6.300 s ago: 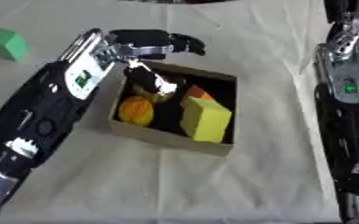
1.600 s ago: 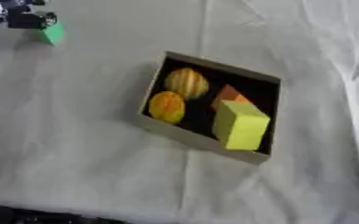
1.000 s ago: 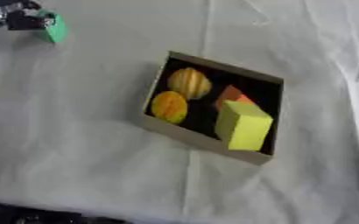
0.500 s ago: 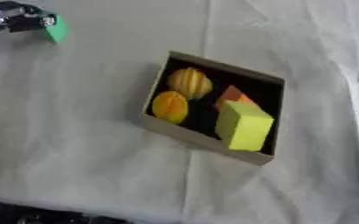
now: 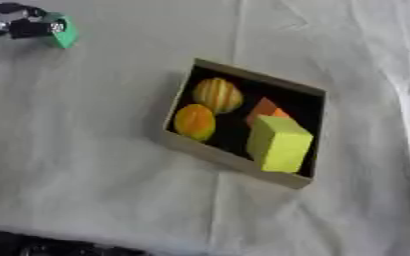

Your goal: Pick up objects on the table and place them in the box.

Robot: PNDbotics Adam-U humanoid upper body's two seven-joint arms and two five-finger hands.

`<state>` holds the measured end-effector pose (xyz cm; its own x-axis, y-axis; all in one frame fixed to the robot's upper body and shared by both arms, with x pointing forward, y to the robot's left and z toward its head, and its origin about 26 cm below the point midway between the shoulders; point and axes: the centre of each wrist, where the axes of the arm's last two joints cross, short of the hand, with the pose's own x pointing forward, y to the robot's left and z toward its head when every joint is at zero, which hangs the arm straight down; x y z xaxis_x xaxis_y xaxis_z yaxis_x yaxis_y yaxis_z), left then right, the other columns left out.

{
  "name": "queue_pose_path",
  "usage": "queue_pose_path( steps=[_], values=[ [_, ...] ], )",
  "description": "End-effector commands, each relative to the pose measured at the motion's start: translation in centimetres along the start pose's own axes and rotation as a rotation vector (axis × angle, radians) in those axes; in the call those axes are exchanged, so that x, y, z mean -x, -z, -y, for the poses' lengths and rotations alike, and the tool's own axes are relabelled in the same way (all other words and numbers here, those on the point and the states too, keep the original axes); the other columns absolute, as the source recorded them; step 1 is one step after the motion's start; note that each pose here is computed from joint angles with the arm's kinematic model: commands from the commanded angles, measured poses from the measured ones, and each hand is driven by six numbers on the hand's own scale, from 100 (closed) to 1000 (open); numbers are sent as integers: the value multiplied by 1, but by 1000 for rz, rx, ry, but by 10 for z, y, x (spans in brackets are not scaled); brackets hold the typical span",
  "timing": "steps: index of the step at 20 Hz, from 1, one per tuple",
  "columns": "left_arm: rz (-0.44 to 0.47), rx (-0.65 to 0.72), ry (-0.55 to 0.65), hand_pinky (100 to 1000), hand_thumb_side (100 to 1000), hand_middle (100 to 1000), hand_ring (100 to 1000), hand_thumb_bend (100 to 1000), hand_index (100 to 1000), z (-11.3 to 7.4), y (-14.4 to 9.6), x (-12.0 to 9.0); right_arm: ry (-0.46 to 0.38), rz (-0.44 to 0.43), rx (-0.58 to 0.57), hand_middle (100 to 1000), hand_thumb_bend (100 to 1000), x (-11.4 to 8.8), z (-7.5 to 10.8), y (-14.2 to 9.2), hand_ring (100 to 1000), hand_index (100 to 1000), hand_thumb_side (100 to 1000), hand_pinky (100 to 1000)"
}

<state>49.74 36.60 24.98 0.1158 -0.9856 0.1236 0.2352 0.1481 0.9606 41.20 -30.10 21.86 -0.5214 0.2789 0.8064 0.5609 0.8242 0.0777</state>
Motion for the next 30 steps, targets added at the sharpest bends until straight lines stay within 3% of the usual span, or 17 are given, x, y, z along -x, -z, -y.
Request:
queue_pose_path(
  steps=[1, 2, 4, 5, 9, 10, 12, 13, 17, 18, 23, 27, 30],
  values=[
    [-22, -8, 4, 1000, 976, 986, 1000, 265, 1000, -3, -1, 6, 12, 31, 12, 541, 100, -9, 4, 7, 642, 782, 579, 661],
    [-24, -11, 5, 1000, 949, 877, 1000, 251, 974, -1, -1, 5, 12, 29, 12, 539, 100, -9, 4, 7, 642, 782, 579, 661],
    [-27, -23, 2, 1000, 935, 849, 998, 243, 970, 1, 0, 3, 13, 26, 12, 539, 100, -8, 4, 6, 642, 782, 580, 661],
    [-24, -34, -2, 1000, 854, 710, 871, 209, 959, 0, 0, 2, 14, 24, 12, 538, 100, -8, 4, 6, 641, 782, 581, 660],
    [-22, -58, -11, 1000, 854, 710, 871, 209, 959, 2, 1, -1, 16, 22, 12, 538, 100, -7, 5, 6, 641, 782, 581, 660],
    [-23, -74, -20, 902, 424, 516, 703, 141, 898, -1, 0, -1, 16, 20, 11, 535, 100, -6, 5, 5, 639, 781, 584, 661],
    [-34, -119, -44, 894, 377, 502, 689, 144, 890, -4, -1, -4, 17, 18, 11, 535, 100, -6, 5, 4, 639, 781, 584, 661],
    [-38, -141, -54, 831, 188, 424, 612, 187, 857, -5, -1, -6, 18, 17, 11, 534, 100, -6, 5, 4, 639, 781, 584, 661],
    [-35, -211, -84, 799, 189, 368, 564, 159, 825, -2, -1, -11, 21, 12, 13, 533, 100, -4, 6, 3, 637, 781, 588, 661],
    [-32, -224, -89, 783, 196, 359, 552, 100, 800, -1, 0, -11, 22, 10, 14, 532, 100, -4, 6, 3, 637, 781, 589, 661],
    [-21, -294, -121, 736, 207, 336, 523, 100, 719, 4, 2, -13, 20, 6, 14, 532, 100, -3, 6, 2, 636, 781, 589, 661],
    [8, -332, -150, 685, 234, 320, 495, 100, 602, 3, 2, -16, 19, 3, 12, 531, 100, -2, 6, 1, 637, 781, 588, 661],
    [27, -351, -164, 685, 235, 320, 495, 100, 602, 1, 1, -18, 18, 3, 11, 531, 100, -2, 7, 1, 637, 781, 588, 661]
  ],
)
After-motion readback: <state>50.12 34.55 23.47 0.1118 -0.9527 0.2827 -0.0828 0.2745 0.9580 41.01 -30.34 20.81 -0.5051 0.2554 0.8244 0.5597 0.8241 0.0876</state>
